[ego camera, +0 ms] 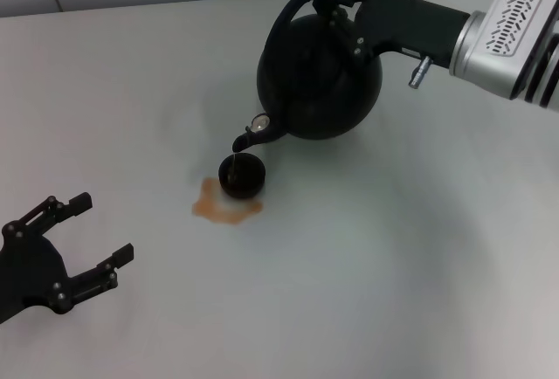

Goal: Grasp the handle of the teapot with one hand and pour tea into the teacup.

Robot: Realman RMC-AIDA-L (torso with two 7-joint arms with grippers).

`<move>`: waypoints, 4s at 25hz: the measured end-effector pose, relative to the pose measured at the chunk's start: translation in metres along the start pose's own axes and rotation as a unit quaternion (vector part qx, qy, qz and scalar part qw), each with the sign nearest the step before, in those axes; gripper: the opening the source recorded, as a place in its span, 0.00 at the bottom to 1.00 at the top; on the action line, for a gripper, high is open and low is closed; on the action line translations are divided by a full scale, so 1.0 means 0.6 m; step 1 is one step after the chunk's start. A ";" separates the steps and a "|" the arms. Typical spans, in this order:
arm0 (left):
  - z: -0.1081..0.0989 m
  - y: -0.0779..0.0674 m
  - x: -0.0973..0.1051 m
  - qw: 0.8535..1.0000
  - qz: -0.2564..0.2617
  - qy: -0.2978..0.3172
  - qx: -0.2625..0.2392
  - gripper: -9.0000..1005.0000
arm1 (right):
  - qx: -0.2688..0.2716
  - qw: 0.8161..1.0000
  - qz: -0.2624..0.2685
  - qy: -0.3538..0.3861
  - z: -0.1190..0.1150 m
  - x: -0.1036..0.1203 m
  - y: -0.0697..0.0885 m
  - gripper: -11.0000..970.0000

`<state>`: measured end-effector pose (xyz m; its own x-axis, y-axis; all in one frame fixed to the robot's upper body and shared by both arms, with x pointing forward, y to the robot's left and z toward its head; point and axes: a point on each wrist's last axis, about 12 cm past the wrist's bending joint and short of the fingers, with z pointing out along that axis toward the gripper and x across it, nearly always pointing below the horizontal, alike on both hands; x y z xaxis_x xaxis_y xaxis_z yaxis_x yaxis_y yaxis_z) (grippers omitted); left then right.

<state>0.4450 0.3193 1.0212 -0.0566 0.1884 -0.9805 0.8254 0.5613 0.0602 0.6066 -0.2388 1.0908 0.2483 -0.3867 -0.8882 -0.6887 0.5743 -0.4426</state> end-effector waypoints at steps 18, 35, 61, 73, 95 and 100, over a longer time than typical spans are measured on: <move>0.003 -0.003 0.001 1.000 0.003 0.000 0.004 0.86 | 0.135 0.956 0.257 -0.044 -0.075 0.045 0.010 0.21; 0.011 -0.002 -0.003 1.000 0.005 -0.003 0.009 0.86 | 0.202 0.947 0.250 -0.015 -0.163 0.098 0.070 0.23; 0.017 -0.007 -0.002 1.000 0.002 -0.007 0.009 0.86 | 0.193 0.949 0.250 0.007 -0.166 0.109 0.089 0.28; 0.015 -0.007 -0.001 1.000 0.000 -0.006 0.008 0.86 | 0.202 0.947 0.250 0.005 -0.178 0.112 0.094 0.69; 0.019 -0.010 0.000 1.000 -0.005 -0.006 0.014 0.86 | 0.182 0.951 0.247 -0.042 -0.305 0.103 0.154 0.78; 0.021 -0.006 -0.002 0.999 0.004 0.008 0.035 0.86 | -0.010 0.967 0.254 -0.005 -0.313 0.086 0.114 0.78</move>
<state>0.4494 0.3070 1.0197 -0.0590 0.2050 -0.9770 0.8626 0.5030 0.0534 0.4443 -0.3553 1.0382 -0.1182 -0.0518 -0.9916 -0.7373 0.6735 0.0527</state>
